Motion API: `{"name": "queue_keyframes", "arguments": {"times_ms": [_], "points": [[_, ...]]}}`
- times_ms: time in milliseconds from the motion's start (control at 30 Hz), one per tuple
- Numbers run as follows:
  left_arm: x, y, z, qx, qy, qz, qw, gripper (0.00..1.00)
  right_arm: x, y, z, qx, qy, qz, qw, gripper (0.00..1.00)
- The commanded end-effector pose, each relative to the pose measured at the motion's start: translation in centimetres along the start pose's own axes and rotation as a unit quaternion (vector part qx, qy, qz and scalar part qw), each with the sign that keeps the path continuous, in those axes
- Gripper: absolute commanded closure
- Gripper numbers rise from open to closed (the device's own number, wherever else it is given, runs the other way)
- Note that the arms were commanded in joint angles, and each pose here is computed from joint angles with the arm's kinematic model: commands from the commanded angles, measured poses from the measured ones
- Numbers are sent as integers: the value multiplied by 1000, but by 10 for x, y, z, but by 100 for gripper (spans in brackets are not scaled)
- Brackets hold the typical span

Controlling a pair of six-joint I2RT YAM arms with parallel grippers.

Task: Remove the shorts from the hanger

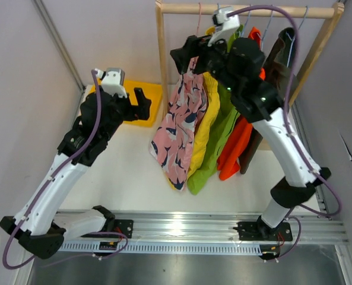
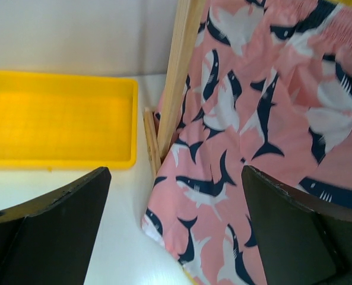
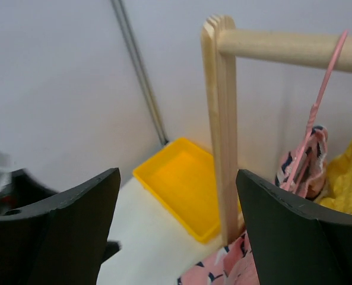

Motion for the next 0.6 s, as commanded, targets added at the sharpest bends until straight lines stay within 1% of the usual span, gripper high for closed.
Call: {"name": "queue_keyframes", "arguments": {"times_ms": [0, 33, 67, 167, 200, 300, 500, 567], "points": [[3, -10, 10, -7, -14, 12, 1000, 1, -14, 10, -16, -34, -30, 70, 996, 15], [6, -10, 17, 1, -11, 12, 1000, 1, -14, 15, -13, -32, -35, 74, 996, 18], [6, -17, 17, -4, -13, 19, 1000, 1, -17, 24, -4, -24, -38, 94, 995, 19], [13, -20, 31, 8, -7, 18, 1000, 1, -18, 37, 13, -6, -50, 122, 991, 20], [14, -26, 29, 3, -7, 20, 1000, 1, -21, 38, 17, 0, -51, 143, 988, 20], [17, -31, 35, 5, -1, 23, 1000, 1, -24, 42, 30, 13, -56, 171, 984, 21], [23, -32, 49, 21, 6, 23, 999, 1, -31, 41, 41, 17, -58, 207, 976, 23], [24, -33, 53, 24, 6, 24, 999, 1, -34, 43, 48, 27, -64, 217, 974, 23]]}}
Point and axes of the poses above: each gripper's point midway between its finger pads, its own y axis out along the fingers, its own x axis along the line the jaws close on, z = x × y, the point moved 7 cm from there along -y, back along the fingers, and after that the axes turned 11 degrees about -y, right-handed, at the moved point
